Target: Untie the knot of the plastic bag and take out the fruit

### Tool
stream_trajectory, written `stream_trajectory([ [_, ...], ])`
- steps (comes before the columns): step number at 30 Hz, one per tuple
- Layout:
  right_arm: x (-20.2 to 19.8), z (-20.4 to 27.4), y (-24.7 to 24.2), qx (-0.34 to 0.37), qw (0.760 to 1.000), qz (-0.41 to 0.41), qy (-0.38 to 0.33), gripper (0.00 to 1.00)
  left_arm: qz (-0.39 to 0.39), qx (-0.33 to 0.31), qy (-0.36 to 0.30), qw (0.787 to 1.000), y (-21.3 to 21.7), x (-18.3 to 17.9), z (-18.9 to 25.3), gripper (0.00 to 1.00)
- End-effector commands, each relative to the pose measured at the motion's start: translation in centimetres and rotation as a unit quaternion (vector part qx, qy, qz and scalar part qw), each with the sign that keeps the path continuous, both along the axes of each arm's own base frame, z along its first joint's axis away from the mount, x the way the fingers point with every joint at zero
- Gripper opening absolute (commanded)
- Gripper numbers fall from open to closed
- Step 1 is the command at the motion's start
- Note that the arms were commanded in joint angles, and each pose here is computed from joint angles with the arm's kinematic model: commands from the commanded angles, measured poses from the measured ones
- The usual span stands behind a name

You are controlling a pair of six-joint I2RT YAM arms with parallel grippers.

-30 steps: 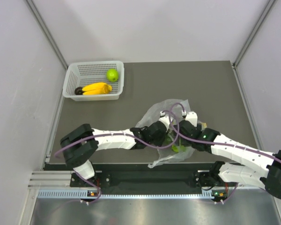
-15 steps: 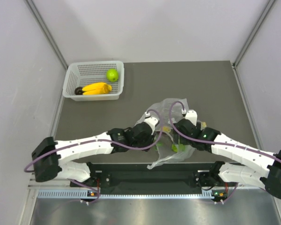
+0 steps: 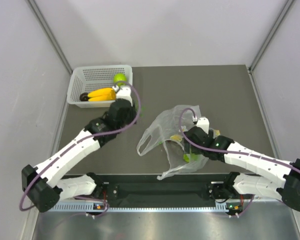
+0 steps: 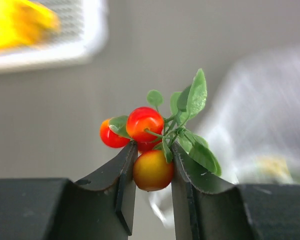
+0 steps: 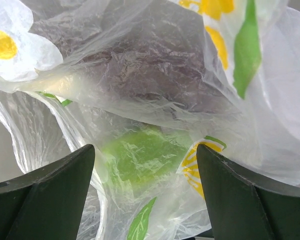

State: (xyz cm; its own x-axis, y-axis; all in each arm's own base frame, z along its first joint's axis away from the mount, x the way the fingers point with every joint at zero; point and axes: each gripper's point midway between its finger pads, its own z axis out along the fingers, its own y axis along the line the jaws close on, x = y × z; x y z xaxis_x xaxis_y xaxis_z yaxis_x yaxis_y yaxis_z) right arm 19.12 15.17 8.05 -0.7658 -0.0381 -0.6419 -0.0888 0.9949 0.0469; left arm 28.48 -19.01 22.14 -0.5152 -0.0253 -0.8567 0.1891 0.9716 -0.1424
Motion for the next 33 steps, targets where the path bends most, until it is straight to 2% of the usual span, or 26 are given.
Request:
stream_trajectory([
  [1, 1.4, 2.1, 1.8, 0.027, 0.999, 0.010, -0.028, 0.83, 0.065, -0.020, -0.088, 0.994, 3.3, 6.9, 5.3, 0.00],
  [2, 1.4, 2.1, 2.0, 0.028, 0.999, 0.015, -0.027, 0.83, 0.092, -0.024, -0.100, 0.990, 5.0, 9.6, 5.5, 0.00],
  [5, 1.5, 2.3, 2.4, 0.029, 0.999, 0.022, -0.026, 0.83, 0.117, -0.039, -0.116, 0.986, 7.3, 13.9, 6.8, 0.00],
  [6, 1.6, 2.3, 2.5, 0.029, 0.999, 0.023, -0.025, 0.83, 0.127, -0.033, -0.095, 0.987, 8.5, 16.1, 4.9, 0.00],
  [7, 1.7, 2.3, 2.7, 0.030, 0.999, 0.026, -0.026, 0.83, 0.133, -0.036, -0.104, 0.985, 9.0, 17.6, 6.0, 0.00],
  [9, 1.8, 2.4, 2.9, 0.031, 0.999, 0.029, -0.026, 0.83, 0.141, -0.031, -0.076, 0.987, 10.3, 20.1, 3.4, 0.00],
  [13, 1.9, 2.7, 3.4, 0.039, 0.998, 0.034, -0.028, 0.83, 0.148, -0.042, -0.074, 0.985, 11.7, 23.3, 2.0, 0.00],
  [14, 2.0, 2.8, 3.5, 0.040, 0.998, 0.036, -0.028, 0.83, 0.149, -0.041, -0.078, 0.985, 11.9, 23.7, 1.8, 0.02],
  [15, 2.0, 2.9, 3.6, 0.041, 0.998, 0.037, -0.029, 0.83, 0.154, -0.037, -0.071, 0.985, 12.4, 24.1, 0.8, 0.12],
  [17, 2.0, 3.2, 3.7, 0.043, 0.998, 0.040, -0.030, 0.83, 0.155, -0.034, -0.067, 0.985, 12.9, 24.8, 0.0, 0.22],
  [18, 2.1, 3.3, 3.7, 0.042, 0.998, 0.040, -0.031, 0.83, 0.157, -0.033, -0.066, 0.985, 13.2, 24.9, -0.2, 0.33],
  [19, 2.1, 3.4, 3.8, 0.043, 0.998, 0.041, -0.030, 0.83, 0.160, -0.031, -0.064, 0.985, 13.4, 24.9, -0.3, 0.53],
  [21, 2.1, 3.7, 3.7, 0.044, 0.998, 0.041, -0.034, 0.83, 0.162, -0.034, -0.068, 0.984, 13.6, 24.7, 0.0, 0.68],
  [23, 2.1, 3.9, 3.8, 0.045, 0.997, 0.043, -0.036, 0.84, 0.155, -0.045, -0.080, 0.984, 13.2, 23.9, 1.0, 0.90],
  [25, 2.1, 4.0, 3.5, 0.043, 0.998, 0.040, -0.037, 0.84, 0.145, -0.054, -0.078, 0.985, 12.9, 22.8, 1.2, 0.93],
  [26, 2.1, 4.1, 3.5, 0.042, 0.998, 0.039, -0.038, 0.84, 0.137, -0.065, -0.092, 0.984, 12.7, 21.9, 2.9, 0.97],
  [28, 2.1, 4.2, 3.2, 0.039, 0.998, 0.035, -0.040, 0.84, 0.107, -0.084, -0.078, 0.988, 11.3, 19.9, 2.5, 0.98],
  [29, 2.1, 4.3, 3.2, 0.040, 0.998, 0.036, -0.041, 0.84, 0.093, -0.095, -0.092, 0.987, 10.3, 18.3, 4.3, 0.98],
  [31, 2.1, 4.3, 2.9, 0.038, 0.998, 0.032, -0.042, 0.84, 0.045, -0.104, -0.072, 0.991, 8.1, 15.4, 3.0, 0.98],
  [32, 2.0, 4.4, 2.9, 0.039, 0.998, 0.033, -0.043, 0.85, 0.013, -0.110, -0.086, 0.990, 6.1, 13.4, 4.4, 0.97],
  [33, 2.1, 4.3, 2.9, 0.038, 0.998, 0.032, -0.042, 0.84, 0.002, -0.105, -0.071, 0.992, 5.4, 11.9, 3.1, 0.97],
])
